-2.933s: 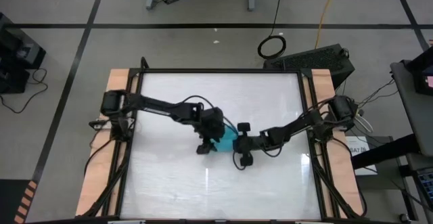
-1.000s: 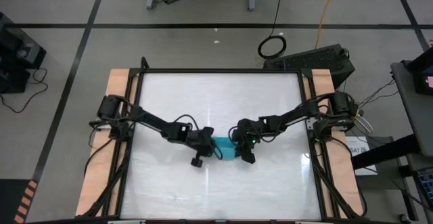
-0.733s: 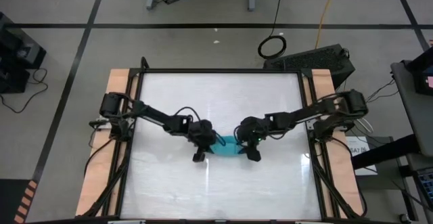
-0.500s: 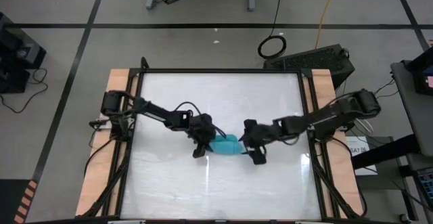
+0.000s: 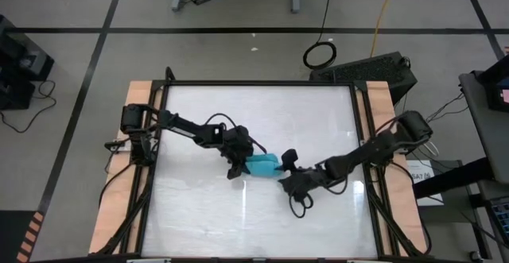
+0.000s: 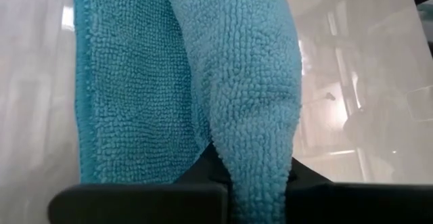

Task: Roll towel
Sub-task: Roll the blue towel

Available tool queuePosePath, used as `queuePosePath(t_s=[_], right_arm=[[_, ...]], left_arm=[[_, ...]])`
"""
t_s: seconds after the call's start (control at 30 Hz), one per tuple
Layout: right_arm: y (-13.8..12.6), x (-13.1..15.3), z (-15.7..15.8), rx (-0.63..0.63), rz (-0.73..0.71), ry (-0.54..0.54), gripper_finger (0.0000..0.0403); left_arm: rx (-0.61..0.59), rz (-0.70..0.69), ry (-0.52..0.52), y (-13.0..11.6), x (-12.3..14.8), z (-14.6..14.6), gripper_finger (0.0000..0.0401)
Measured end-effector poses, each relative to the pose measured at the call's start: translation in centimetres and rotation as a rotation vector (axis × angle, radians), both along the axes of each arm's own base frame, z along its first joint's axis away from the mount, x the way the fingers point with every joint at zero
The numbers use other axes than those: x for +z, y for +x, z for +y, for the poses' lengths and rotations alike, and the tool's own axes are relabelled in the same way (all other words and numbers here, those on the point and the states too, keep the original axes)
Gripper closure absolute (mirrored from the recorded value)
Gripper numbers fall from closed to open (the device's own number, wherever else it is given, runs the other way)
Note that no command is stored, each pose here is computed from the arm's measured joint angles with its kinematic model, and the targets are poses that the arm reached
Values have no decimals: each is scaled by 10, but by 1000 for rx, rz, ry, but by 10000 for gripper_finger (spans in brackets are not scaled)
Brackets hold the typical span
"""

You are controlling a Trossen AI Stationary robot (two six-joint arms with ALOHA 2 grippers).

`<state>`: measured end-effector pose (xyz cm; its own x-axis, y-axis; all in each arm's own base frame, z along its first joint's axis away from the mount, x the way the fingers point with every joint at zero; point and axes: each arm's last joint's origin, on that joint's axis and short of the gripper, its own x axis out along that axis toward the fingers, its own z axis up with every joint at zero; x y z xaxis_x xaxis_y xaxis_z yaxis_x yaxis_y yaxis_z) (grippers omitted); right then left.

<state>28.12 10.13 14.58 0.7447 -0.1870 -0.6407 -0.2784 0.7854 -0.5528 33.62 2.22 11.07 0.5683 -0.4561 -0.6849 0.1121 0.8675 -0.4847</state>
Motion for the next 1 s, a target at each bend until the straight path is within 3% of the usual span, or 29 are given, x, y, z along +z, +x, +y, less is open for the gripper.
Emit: queuePosePath(t_s=[0.27,0.53,0.63,0.83,1.0], right_arm=[[12,-31,-13,-78,45,-107,198],[21,-39,-36,-225,32,44,229],[23,-39,-45,-262,36,143,250],[25,-41,-59,-293,68,315,321],[27,-41,-70,-299,90,442,381]], left_arm=[[-19,0,-36,-1,0,1,377],[-28,-6,-35,-1,0,1,366],[-31,-10,-33,-1,1,1,326],[-38,-42,-9,-2,12,1,204],[-21,-13,181,-13,36,-3,165]])
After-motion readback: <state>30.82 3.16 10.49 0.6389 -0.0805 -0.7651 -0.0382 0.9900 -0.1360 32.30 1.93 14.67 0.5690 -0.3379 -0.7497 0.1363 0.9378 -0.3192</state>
